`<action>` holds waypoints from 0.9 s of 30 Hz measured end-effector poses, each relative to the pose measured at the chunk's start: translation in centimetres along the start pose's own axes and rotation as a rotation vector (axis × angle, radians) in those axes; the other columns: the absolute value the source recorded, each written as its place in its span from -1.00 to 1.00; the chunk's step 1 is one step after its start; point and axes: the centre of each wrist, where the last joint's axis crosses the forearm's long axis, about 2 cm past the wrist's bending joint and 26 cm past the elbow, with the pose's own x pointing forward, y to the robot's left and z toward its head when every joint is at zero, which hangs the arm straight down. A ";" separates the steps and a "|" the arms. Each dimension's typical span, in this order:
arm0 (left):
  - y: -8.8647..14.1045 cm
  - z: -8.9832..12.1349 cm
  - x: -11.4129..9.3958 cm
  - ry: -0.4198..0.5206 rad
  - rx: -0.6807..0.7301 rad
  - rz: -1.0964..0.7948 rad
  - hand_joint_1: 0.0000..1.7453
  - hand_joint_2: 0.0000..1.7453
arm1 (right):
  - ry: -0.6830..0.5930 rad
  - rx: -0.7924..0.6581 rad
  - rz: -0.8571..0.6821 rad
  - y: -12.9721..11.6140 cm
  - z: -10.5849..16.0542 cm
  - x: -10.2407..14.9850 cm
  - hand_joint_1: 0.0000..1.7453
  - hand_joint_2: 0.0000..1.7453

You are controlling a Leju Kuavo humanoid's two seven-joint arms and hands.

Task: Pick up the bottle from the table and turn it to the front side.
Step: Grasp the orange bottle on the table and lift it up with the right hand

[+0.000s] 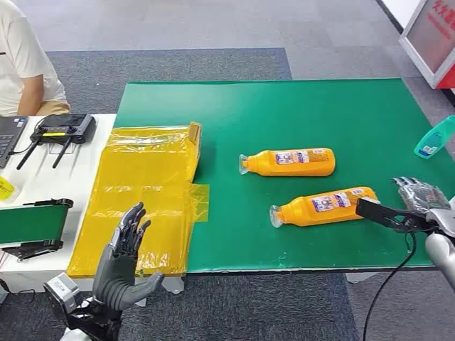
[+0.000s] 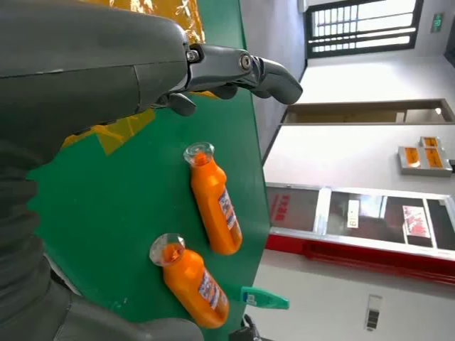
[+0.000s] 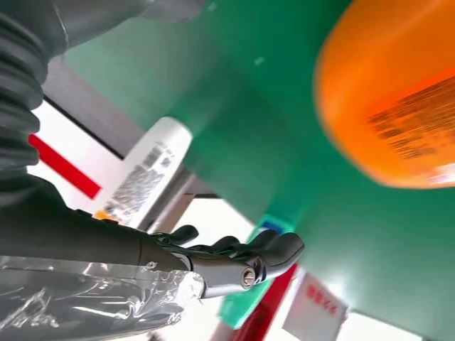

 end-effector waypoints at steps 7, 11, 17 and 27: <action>0.1 -0.4 -0.3 0.001 -0.002 0.008 -1.00 1.00 | -0.074 0.036 0.007 -1.2 -1.9 2.4 -1.00 1.00; 0.0 -0.3 -0.4 0.006 0.001 0.014 -1.00 1.00 | -0.101 0.046 0.034 -2.1 -2.6 3.6 -1.00 1.00; -0.1 -0.4 -0.6 0.011 -0.002 0.020 -1.00 1.00 | -0.142 0.059 0.077 -3.3 -3.7 5.7 -1.00 1.00; -0.2 -0.6 -0.6 0.012 0.000 0.022 -1.00 1.00 | -0.132 0.105 0.173 -2.1 -5.0 7.7 -1.00 1.00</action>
